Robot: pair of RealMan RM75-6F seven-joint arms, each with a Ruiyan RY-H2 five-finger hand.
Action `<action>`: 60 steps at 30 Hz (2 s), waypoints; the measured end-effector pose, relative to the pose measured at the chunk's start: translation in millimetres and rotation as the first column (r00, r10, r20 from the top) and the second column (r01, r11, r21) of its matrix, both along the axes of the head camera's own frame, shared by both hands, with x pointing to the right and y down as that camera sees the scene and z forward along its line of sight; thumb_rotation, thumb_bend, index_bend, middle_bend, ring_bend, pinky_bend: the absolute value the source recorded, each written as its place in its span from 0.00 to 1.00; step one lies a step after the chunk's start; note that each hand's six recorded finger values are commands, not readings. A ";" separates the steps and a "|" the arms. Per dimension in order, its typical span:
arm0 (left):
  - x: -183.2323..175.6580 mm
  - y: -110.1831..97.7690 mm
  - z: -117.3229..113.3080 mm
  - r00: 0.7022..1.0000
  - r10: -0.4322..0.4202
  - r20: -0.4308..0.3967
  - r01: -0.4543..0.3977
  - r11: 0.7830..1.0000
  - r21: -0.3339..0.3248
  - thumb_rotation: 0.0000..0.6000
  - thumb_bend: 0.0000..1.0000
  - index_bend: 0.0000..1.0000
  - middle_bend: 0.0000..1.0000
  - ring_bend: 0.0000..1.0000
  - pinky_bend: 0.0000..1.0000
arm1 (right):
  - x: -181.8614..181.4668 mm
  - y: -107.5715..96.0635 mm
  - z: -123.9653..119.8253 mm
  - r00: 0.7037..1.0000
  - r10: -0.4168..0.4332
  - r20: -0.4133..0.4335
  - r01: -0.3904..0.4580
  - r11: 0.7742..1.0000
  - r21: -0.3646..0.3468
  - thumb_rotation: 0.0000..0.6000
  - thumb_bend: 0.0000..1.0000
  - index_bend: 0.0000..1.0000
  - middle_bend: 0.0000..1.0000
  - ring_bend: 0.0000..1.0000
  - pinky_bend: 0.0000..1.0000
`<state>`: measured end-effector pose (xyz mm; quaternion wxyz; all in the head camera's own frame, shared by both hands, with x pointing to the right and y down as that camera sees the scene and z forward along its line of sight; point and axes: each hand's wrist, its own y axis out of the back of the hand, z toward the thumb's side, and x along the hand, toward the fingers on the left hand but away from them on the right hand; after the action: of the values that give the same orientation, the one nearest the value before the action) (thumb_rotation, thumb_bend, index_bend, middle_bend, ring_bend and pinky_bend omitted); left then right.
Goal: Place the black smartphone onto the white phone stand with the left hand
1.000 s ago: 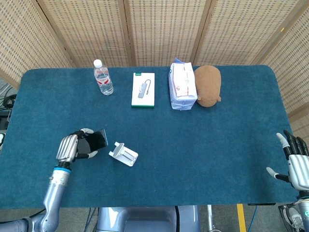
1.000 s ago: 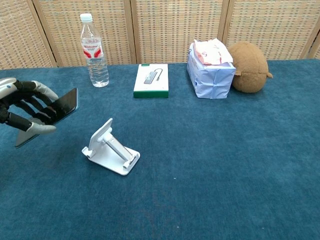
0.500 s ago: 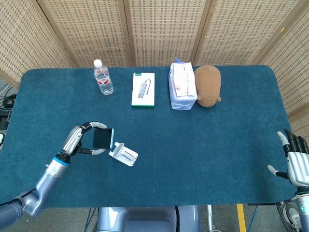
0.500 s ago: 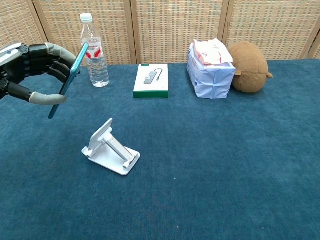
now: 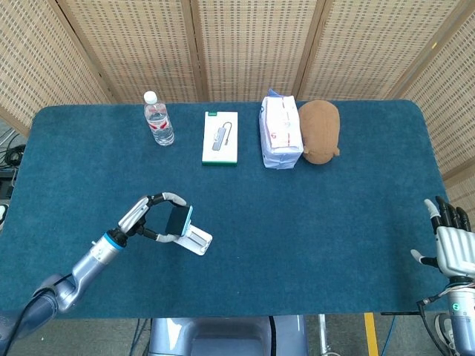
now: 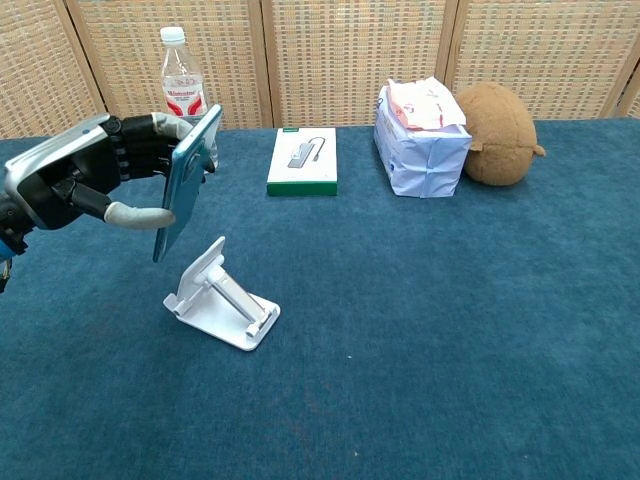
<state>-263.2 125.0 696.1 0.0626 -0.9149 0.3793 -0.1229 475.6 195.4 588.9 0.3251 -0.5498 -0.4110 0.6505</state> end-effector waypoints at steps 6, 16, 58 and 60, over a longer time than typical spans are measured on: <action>2.4 3.5 14.9 1.000 0.011 -0.014 -0.011 0.998 -0.057 1.00 0.17 0.51 0.43 0.50 0.42 | 4.2 -2.5 1.2 1.000 0.017 -0.005 -0.017 1.000 0.001 1.00 0.00 0.00 0.00 0.00 0.00; -3.2 13.8 25.7 0.999 0.028 -0.025 -0.031 0.992 -0.118 1.00 0.17 0.51 0.43 0.50 0.42 | 5.5 -2.9 0.4 1.000 0.019 -0.005 -0.019 1.000 0.005 1.00 0.00 0.00 0.00 0.00 0.00; 4.8 10.2 42.0 0.999 0.029 -0.017 -0.031 0.988 -0.149 1.00 0.10 0.51 0.43 0.50 0.42 | 18.9 -4.3 7.2 0.997 0.064 -0.033 -0.065 0.998 -0.010 1.00 0.00 0.00 0.00 0.00 0.00; 6.1 11.7 44.9 0.999 0.033 -0.010 -0.035 0.987 -0.160 1.00 0.10 0.51 0.43 0.50 0.42 | 19.8 -4.1 6.8 0.997 0.068 -0.031 -0.068 0.998 -0.009 1.00 0.00 0.00 0.00 0.00 0.00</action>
<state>-257.1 136.7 741.0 -0.0103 -0.9238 0.3528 -0.1483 495.4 191.2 595.7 0.3063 -0.5272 -0.4211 0.6715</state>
